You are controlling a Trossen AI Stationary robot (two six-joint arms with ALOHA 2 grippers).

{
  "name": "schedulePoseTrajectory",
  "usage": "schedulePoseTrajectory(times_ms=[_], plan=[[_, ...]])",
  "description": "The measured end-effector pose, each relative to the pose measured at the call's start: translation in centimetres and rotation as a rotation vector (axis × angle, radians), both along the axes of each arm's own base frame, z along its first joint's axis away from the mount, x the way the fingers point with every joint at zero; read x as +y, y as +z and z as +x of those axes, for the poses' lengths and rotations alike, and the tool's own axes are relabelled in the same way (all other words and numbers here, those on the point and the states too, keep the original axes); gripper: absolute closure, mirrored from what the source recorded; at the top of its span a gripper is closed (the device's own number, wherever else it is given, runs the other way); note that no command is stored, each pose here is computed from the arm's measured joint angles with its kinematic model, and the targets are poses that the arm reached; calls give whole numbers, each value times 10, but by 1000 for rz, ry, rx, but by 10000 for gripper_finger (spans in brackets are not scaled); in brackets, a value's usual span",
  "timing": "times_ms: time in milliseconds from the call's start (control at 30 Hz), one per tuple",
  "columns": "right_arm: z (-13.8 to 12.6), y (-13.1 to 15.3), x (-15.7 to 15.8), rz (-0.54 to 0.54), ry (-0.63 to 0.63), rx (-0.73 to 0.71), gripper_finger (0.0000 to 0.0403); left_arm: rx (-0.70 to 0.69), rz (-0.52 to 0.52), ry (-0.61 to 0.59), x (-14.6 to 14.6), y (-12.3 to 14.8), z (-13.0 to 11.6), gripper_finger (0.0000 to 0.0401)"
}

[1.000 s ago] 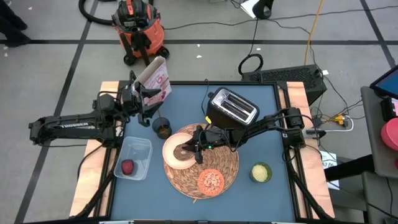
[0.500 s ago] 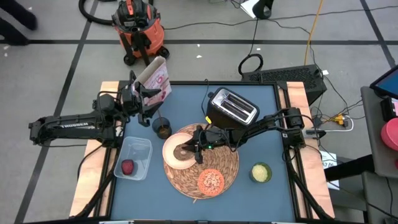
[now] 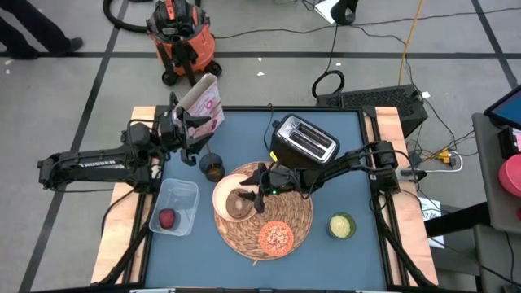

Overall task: Arrange a breakfast setting
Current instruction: Put the toasted bagel on the white plate, then put the red apple on the top left of the placemat

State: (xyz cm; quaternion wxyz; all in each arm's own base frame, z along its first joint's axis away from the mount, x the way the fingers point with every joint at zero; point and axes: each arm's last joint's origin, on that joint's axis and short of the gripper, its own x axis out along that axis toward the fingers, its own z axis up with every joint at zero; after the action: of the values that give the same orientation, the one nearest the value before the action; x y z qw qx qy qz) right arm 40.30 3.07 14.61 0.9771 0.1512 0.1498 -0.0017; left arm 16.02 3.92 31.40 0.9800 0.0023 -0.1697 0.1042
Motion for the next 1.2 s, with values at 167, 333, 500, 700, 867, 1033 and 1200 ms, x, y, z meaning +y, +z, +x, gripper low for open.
schedulePoseTrajectory(times_ms=[167, 333, 500, 700, 867, 1033, 1200], plan=[[0, 0, -1, -13, -46, -6, 155, 2, -2, -1, 0, 0, 0, 135], [2, 6, -1, -10, -45, -66, 152, 12, -15, -4, 0, -1, 0, 135], [3, 14, -1, -66, -29, -149, 155, 10, -22, -7, 0, -1, 0, 135], [-1, 32, -1, -111, -16, -204, 155, -19, -149, -52, 0, -1, 0, 135], [-11, 53, -1, -175, -5, -226, 155, -55, -333, -121, -1, -2, 1, 135], [-23, 69, -2, -223, 8, -188, 156, -66, -431, -183, -6, -2, 2, 135], [-37, 85, -4, -287, 30, -121, 156, -61, -487, -248, -14, -2, 4, 135]])
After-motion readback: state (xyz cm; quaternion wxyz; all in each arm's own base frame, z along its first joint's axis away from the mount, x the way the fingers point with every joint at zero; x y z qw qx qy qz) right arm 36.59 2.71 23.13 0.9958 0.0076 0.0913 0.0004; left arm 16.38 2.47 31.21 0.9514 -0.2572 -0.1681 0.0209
